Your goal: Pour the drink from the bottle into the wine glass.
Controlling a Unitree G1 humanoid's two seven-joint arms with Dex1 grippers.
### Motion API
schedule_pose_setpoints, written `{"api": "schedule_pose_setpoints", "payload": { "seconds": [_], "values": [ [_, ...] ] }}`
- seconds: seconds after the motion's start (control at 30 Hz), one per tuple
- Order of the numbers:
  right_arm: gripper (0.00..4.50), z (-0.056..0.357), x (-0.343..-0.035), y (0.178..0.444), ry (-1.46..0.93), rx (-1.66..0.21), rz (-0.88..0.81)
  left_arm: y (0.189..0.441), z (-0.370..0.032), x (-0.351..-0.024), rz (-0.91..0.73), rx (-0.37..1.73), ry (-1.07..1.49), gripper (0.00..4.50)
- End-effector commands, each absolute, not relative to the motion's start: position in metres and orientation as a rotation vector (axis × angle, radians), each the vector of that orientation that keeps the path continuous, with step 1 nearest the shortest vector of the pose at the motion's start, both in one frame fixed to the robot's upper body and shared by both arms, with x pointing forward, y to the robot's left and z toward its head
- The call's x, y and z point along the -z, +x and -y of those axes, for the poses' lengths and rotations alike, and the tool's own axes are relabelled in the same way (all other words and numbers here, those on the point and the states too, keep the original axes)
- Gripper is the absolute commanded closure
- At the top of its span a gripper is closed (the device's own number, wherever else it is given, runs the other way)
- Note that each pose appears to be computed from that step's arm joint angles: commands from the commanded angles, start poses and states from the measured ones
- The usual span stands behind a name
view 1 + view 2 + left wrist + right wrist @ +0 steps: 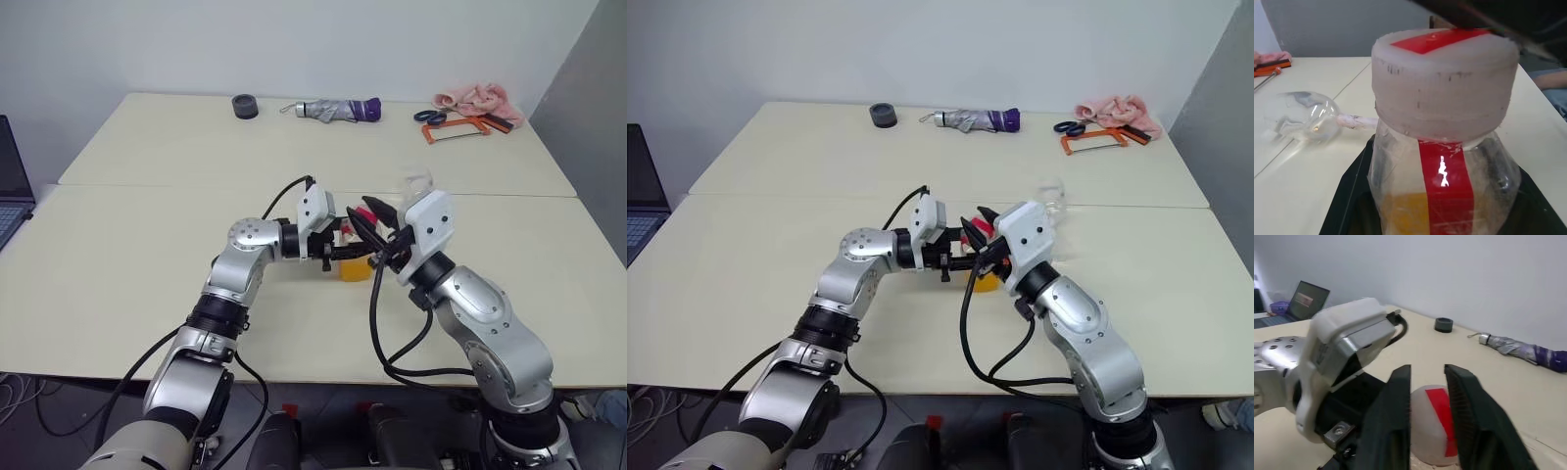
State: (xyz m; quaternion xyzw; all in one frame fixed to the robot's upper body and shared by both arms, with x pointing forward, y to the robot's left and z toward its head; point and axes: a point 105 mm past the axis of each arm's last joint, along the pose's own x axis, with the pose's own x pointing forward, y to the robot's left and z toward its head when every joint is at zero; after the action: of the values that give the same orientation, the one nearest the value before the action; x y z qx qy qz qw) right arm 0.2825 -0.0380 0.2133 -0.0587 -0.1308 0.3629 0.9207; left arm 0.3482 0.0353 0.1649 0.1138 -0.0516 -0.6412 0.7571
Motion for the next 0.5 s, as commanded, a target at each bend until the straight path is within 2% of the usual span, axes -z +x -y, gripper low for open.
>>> {"api": "schedule_pose_setpoints", "payload": {
  "seconds": [0.03,0.2,0.3,0.4,0.5],
  "values": [
    [4.5,0.029,-0.208,0.276,-0.1,-0.876,0.247,0.342,-0.029,-0.193,0.216,1.444,0.267,2.66],
    [4.5,0.034,-0.217,0.286,-0.148,-0.952,0.275,0.342,-0.033,-0.196,0.219,1.441,0.278,2.66],
    [4.5,0.043,-0.231,0.279,-0.1,-0.957,0.338,0.343,-0.036,-0.195,0.219,1.424,0.282,2.66],
    [3.96,0.048,-0.24,0.259,-0.041,-0.986,0.379,0.344,-0.038,-0.194,0.213,1.413,0.286,2.66],
    [2.92,0.045,-0.238,0.243,-0.024,-1.023,0.368,0.345,-0.04,-0.193,0.209,1.409,0.289,2.66]
  ]
}}
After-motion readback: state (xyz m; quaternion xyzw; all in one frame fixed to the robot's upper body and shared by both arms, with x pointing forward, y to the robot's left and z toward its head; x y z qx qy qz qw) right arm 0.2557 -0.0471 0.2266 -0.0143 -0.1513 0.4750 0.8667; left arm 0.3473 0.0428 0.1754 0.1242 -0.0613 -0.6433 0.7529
